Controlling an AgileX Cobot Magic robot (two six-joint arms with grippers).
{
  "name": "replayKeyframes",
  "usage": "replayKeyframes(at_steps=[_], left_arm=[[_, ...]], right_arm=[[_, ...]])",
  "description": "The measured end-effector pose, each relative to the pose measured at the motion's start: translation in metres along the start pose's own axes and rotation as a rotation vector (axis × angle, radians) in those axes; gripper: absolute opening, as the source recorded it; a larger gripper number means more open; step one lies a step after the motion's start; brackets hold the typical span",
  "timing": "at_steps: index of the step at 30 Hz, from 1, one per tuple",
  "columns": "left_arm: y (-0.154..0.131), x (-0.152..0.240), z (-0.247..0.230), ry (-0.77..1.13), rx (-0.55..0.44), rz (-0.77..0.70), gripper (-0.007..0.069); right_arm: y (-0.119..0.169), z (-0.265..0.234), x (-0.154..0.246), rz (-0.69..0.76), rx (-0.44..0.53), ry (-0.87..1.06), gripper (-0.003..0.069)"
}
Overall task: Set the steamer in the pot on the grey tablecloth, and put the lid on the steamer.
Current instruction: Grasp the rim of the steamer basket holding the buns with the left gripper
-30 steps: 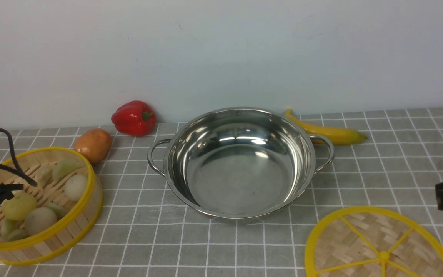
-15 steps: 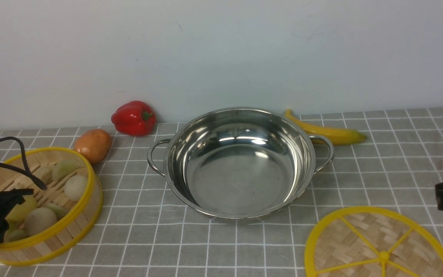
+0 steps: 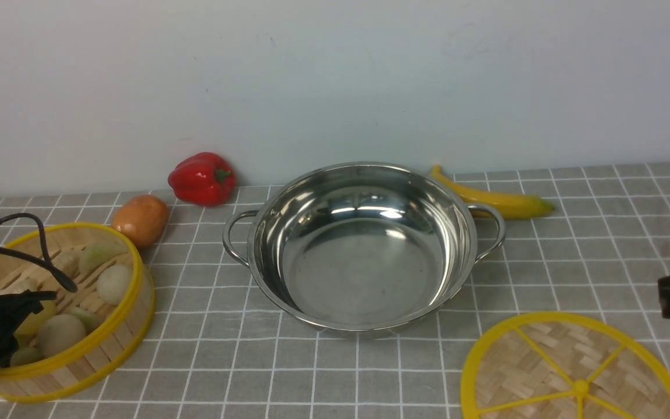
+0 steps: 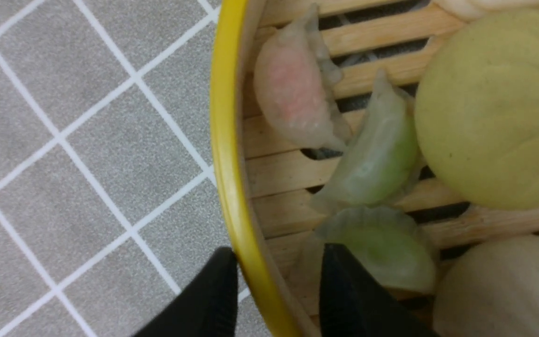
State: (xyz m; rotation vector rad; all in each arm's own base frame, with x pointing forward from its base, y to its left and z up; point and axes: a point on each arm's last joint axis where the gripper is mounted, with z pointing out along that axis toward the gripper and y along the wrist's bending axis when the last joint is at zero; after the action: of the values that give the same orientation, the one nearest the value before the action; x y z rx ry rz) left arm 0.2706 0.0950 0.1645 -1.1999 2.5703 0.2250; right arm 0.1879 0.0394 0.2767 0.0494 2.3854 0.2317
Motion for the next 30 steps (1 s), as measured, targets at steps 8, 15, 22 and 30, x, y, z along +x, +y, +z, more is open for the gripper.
replayKeyframes(at_steps=[8, 15, 22, 30], left_arm=[[-0.0002, -0.0003, 0.0005, 0.0, -0.001, 0.002, 0.0232], [-0.0001, -0.0002, 0.0007, 0.001, -0.003, 0.003, 0.0232], [0.0009, 0.0005, 0.0006, 0.009, -0.015, -0.003, 0.0156], [0.0032, 0.0004, 0.0006, 0.011, -0.038, 0.04, 0.0039]], right_arm=[[0.0, 0.0, 0.0, -0.006, 0.0, 0.0, 0.0243], [0.0, 0.0, 0.0, -0.006, 0.0, 0.0, 0.0243], [0.0, 0.0, 0.0, -0.006, 0.0, 0.0, 0.0243], [0.0, 0.0, 0.0, -0.006, 0.0, 0.0, 0.0243]])
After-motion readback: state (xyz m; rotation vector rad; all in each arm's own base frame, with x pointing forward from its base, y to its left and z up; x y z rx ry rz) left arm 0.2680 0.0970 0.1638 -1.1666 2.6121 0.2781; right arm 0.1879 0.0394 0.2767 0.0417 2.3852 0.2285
